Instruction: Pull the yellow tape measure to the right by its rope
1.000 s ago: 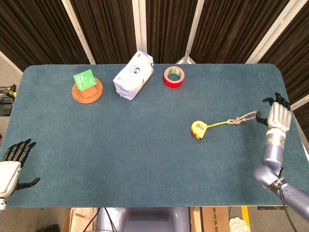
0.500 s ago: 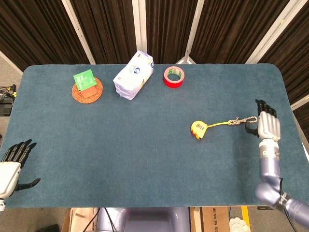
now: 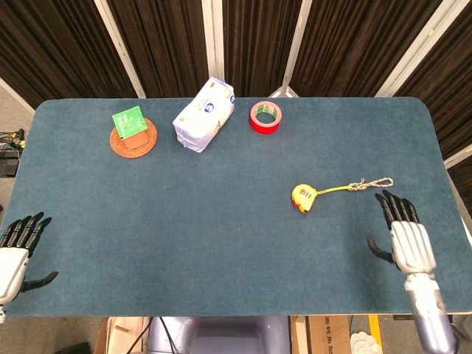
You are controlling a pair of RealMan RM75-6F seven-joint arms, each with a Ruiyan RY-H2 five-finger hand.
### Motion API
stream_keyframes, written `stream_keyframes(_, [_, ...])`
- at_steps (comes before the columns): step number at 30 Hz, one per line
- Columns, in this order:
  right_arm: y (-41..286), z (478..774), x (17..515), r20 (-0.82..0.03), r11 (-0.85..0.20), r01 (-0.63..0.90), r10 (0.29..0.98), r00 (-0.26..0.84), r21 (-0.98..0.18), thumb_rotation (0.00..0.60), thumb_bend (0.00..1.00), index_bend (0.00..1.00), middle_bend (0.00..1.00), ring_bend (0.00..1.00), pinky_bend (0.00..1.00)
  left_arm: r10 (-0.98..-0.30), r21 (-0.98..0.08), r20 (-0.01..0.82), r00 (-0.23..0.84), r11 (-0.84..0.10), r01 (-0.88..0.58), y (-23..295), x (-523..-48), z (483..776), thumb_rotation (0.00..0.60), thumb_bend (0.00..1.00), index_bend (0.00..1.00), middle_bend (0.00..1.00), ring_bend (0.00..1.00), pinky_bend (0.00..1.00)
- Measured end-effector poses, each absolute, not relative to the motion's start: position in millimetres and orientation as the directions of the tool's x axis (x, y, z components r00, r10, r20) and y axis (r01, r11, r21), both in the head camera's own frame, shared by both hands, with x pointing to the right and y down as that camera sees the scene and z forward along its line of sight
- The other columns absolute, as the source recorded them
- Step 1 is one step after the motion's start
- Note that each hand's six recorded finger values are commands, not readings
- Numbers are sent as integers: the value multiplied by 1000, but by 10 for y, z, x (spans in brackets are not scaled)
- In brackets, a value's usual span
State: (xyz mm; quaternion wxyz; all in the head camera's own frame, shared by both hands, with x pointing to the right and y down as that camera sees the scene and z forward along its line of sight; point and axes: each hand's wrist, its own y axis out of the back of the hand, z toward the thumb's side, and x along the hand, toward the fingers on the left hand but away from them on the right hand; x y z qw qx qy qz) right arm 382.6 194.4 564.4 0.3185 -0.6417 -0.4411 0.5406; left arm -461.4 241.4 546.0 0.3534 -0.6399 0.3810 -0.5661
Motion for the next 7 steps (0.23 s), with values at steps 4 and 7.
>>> stream_keyframes(4, [2178, 5431, 4007, -336, -338, 135, 941, 41, -931, 600, 379, 0, 0, 0, 0, -893, -890, 447, 64, -450, -69, 2432, -4624, 5436, 600, 0, 0, 0, 0, 0])
stream_keyframes(7, [2310, 5337, 4150, -295, -297, 79, 955, 43, -952, 600, 379, 0, 0, 0, 0, -895, -893, 442, 60, -445, -68, 2428, -4628, 5439, 600, 0, 0, 0, 0, 0])
